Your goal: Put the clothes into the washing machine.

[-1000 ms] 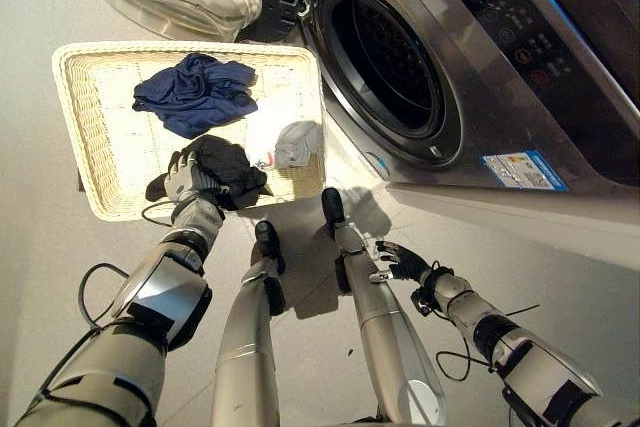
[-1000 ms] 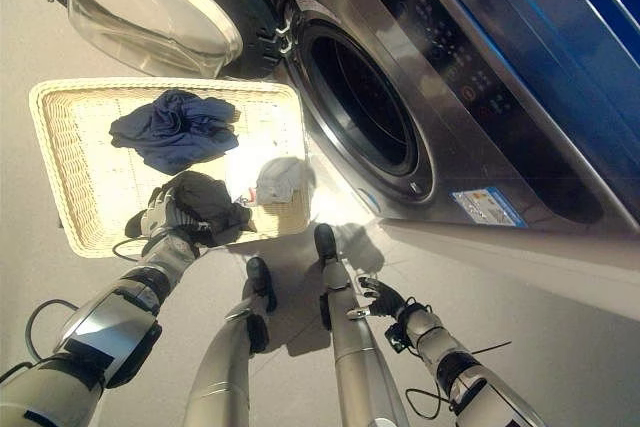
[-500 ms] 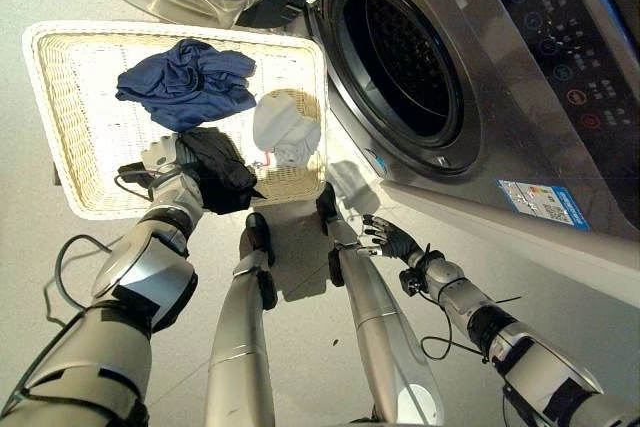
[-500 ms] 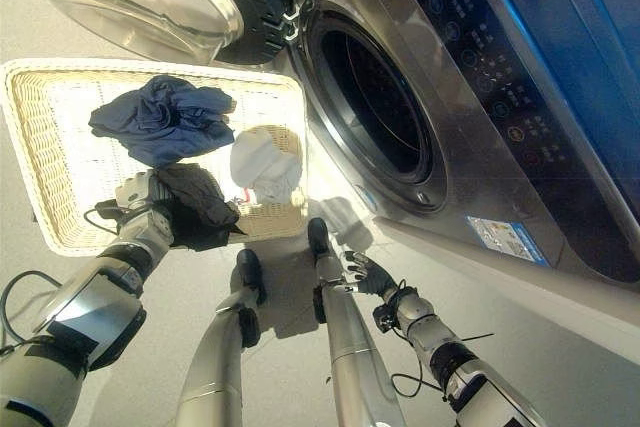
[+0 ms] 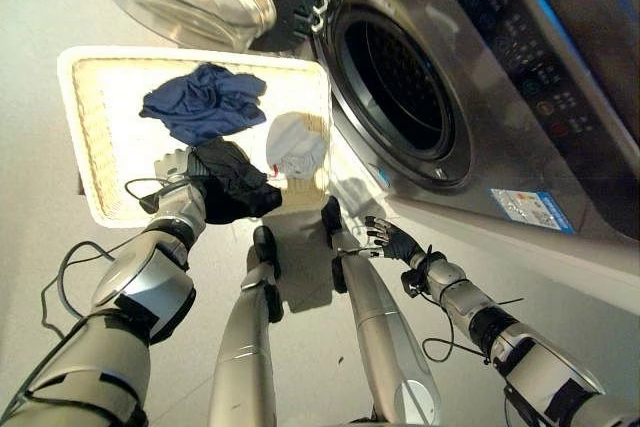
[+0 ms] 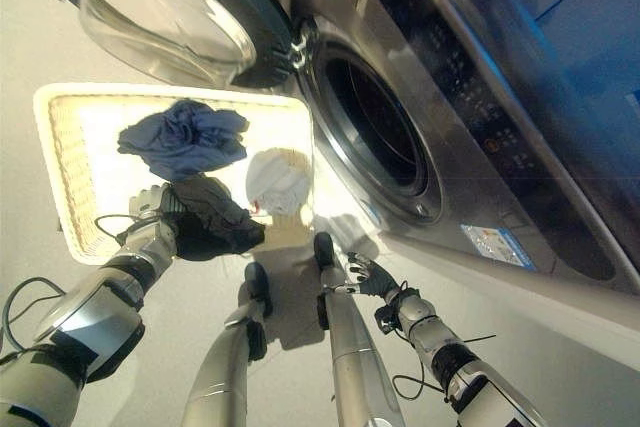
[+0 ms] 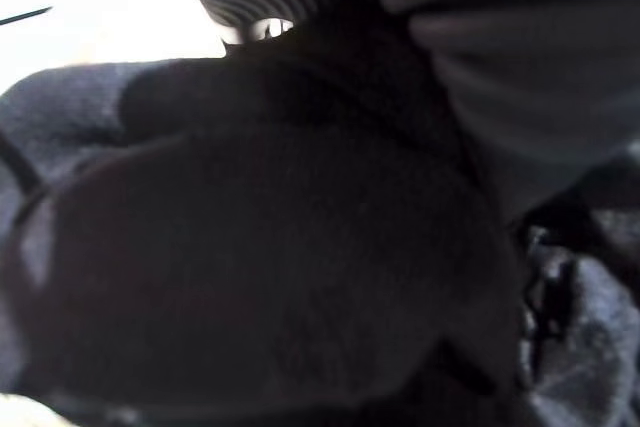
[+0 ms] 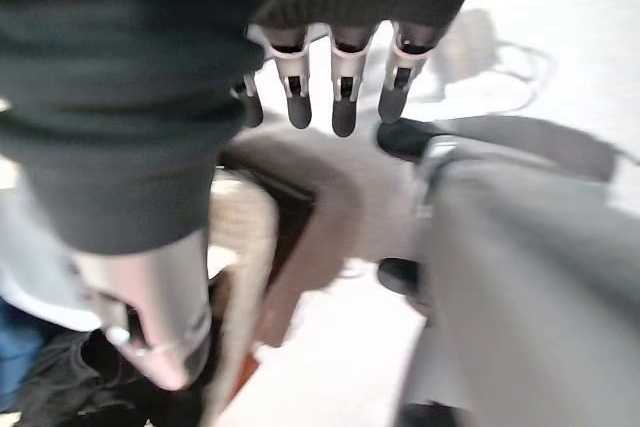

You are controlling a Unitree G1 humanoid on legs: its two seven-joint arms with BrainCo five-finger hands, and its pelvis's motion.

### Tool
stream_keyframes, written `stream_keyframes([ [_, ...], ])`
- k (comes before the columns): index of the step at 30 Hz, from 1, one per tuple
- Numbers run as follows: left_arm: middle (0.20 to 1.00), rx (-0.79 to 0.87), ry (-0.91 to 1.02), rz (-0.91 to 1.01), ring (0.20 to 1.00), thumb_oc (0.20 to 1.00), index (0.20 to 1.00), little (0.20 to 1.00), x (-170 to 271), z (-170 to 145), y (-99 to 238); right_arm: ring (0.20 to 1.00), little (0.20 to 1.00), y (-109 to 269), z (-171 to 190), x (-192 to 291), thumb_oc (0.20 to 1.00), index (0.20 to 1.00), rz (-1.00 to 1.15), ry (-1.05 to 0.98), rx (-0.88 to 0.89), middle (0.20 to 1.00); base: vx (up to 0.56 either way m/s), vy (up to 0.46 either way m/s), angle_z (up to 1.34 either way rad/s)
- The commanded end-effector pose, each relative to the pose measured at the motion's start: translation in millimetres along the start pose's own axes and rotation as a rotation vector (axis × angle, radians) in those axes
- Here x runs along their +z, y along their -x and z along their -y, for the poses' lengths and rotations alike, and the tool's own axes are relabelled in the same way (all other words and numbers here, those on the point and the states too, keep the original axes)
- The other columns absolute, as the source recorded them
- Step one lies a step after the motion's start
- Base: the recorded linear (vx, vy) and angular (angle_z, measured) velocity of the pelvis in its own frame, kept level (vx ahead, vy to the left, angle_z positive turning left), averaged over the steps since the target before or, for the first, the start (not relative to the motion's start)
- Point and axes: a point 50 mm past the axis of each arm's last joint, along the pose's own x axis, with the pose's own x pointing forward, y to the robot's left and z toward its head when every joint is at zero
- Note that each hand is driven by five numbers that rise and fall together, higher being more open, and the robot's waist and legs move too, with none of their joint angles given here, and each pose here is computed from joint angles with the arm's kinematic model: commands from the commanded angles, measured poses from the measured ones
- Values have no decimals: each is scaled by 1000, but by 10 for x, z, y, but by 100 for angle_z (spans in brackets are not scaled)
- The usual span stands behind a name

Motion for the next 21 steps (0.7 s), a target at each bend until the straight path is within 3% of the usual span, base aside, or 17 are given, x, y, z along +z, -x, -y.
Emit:
stream_keyframes([
  [1, 200, 53, 92, -64, 200, 200, 200, 200, -159, -74, -14, 1000, 1000, 137, 139, 0, 1000, 1000, 77, -61, -49, 1000, -13, -51, 18],
  [10, 200, -78, 443, -36, 200, 200, 200, 200, -191, 89, 129, 1000, 1000, 113, 177, 473, 1000, 1000, 262, -104, -86, 1000, -7, -40, 24],
  [12, 200, -277, 712, 58, 200, 200, 200, 200, -32, 289, 292, 1000, 1000, 103, 153, 706, 1000, 1000, 335, -60, -85, 1000, -27, 10, 21],
  [16, 200, -478, 871, 221, 200, 200, 200, 200, 241, 353, 500, 1000, 1000, 114, 132, 882, 1000, 1000, 385, 37, -75, 1000, -24, 38, 18],
  [21, 200, -779, 963, 530, 200, 200, 200, 200, 700, 150, 790, 1000, 1000, 116, 0, 1137, 1000, 1000, 464, 185, -15, 1000, -27, 70, 13],
])
